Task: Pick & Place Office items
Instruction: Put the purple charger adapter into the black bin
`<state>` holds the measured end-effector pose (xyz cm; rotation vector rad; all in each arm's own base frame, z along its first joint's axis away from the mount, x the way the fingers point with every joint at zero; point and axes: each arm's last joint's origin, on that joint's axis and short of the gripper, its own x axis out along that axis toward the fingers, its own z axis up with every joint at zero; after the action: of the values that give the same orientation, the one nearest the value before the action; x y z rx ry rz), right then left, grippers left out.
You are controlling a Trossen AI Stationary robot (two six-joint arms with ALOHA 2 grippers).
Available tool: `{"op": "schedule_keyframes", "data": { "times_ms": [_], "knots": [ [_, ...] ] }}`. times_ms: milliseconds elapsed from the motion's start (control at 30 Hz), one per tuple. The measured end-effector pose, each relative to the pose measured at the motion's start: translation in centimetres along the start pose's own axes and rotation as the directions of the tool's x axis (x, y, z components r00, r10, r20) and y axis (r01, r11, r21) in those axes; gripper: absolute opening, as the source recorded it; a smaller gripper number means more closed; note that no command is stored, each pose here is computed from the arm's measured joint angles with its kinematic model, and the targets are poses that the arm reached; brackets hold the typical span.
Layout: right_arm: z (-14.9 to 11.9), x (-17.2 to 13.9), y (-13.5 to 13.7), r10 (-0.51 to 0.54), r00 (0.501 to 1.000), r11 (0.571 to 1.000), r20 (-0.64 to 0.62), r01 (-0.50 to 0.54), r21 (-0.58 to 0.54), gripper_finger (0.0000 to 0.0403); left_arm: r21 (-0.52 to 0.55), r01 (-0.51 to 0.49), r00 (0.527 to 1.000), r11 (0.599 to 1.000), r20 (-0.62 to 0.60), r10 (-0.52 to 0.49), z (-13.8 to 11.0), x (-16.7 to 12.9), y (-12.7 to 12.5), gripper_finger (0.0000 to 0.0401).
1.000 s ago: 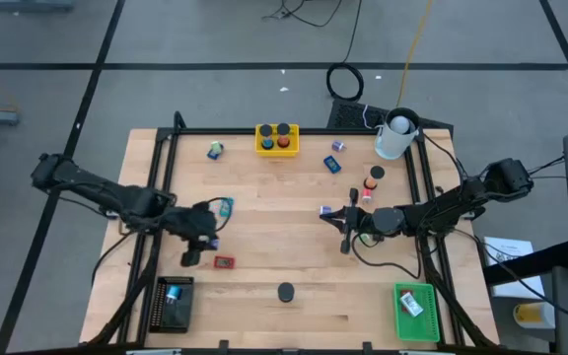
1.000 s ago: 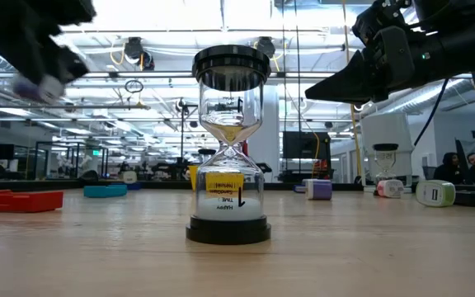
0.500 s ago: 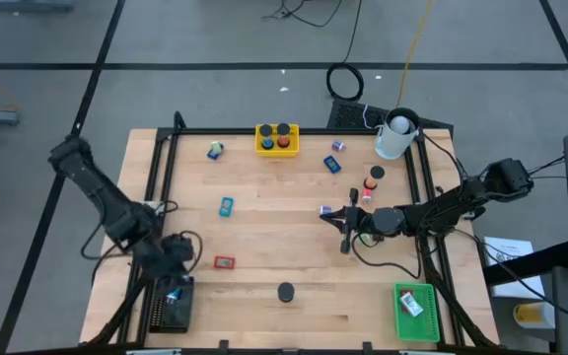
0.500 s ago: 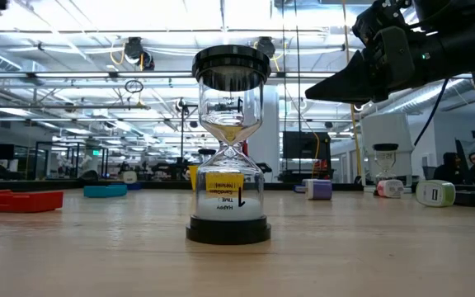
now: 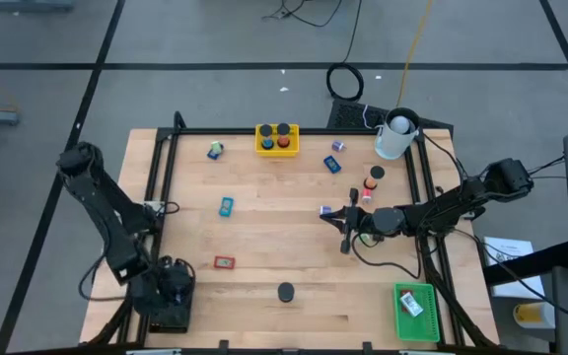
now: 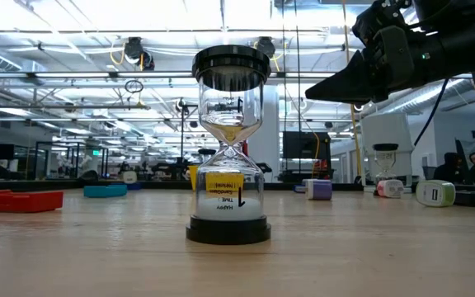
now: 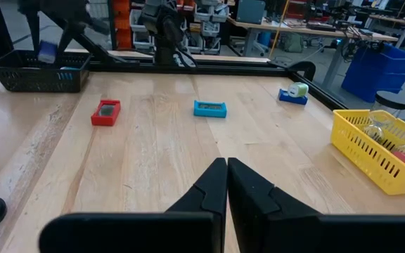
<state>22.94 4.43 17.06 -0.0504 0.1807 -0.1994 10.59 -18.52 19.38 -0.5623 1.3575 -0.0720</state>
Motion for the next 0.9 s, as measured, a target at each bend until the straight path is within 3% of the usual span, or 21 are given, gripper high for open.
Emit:
{"op": "schedule_keyframes", "data": {
  "times_ms": [333,900],
  "knots": [
    [0.0,0.0,0.0,0.000,1.000,1.000,0.000,0.000,0.000,0.0008,-0.033,-0.062,0.996,0.998,-0.069,0.060,-0.8,2.1,-0.3,0.0147],
    [0.0,0.0,0.0,0.000,1.000,1.000,0.000,0.000,0.000,0.0008,-0.177,-0.078,0.995,0.981,-0.069,0.067,-2.6,2.1,-0.5,0.0147]
  ]
}}
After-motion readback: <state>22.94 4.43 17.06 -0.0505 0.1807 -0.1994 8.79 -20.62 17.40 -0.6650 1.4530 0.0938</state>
